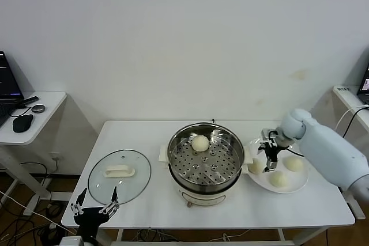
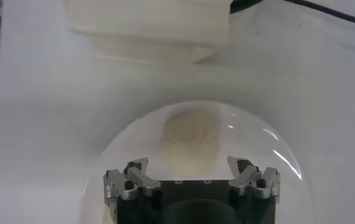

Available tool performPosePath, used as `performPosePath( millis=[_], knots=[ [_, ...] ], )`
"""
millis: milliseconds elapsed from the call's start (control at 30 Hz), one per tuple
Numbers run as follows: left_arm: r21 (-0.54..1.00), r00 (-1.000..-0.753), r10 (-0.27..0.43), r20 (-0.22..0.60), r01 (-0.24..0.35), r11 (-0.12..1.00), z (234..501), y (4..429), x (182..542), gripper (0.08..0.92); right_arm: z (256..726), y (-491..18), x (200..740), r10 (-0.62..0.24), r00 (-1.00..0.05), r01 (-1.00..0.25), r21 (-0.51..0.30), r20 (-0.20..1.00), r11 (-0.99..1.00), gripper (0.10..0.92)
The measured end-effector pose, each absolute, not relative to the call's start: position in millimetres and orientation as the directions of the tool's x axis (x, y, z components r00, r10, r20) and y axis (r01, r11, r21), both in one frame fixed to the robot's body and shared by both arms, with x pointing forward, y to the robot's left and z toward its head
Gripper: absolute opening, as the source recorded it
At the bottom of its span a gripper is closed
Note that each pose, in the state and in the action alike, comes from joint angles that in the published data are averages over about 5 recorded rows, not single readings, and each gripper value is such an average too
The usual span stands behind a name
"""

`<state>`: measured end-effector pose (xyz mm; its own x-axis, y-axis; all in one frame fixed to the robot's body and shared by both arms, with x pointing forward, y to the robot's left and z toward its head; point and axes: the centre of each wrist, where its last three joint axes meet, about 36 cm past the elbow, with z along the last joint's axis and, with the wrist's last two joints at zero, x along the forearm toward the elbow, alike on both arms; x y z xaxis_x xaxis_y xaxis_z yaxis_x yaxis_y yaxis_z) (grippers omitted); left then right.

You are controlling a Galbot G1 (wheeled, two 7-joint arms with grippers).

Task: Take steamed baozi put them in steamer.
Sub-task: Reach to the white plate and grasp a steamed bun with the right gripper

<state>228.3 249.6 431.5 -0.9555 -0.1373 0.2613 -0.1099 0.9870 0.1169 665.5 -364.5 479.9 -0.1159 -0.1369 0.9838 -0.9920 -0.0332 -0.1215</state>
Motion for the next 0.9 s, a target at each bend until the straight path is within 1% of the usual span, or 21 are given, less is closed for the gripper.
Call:
performPosePath(
  millis=[333,600,900],
  knots=[
    [0.117,-0.951,-0.144,0.273,-0.116,0.986,427.9,248.4,225.8,0.823,457.4,-354.9,670.7,-0.135,-0.119,-0.991,-0.126,0.984,-0.04,0.823],
    [0.111,-0.952,-0.145,0.268,-0.119,0.987,428.2,246.9,227.5,0.823,450.4,-347.5,676.2,-0.131,-0.132,-0.988,-0.141,0.982,-0.056,0.823],
    [0.11,-0.953,-0.146,0.267,-0.12,0.987,427.7,247.0,228.9,0.823,447.5,-347.0,678.2,-0.127,-0.116,-0.99,-0.124,0.985,-0.06,0.823]
  ],
)
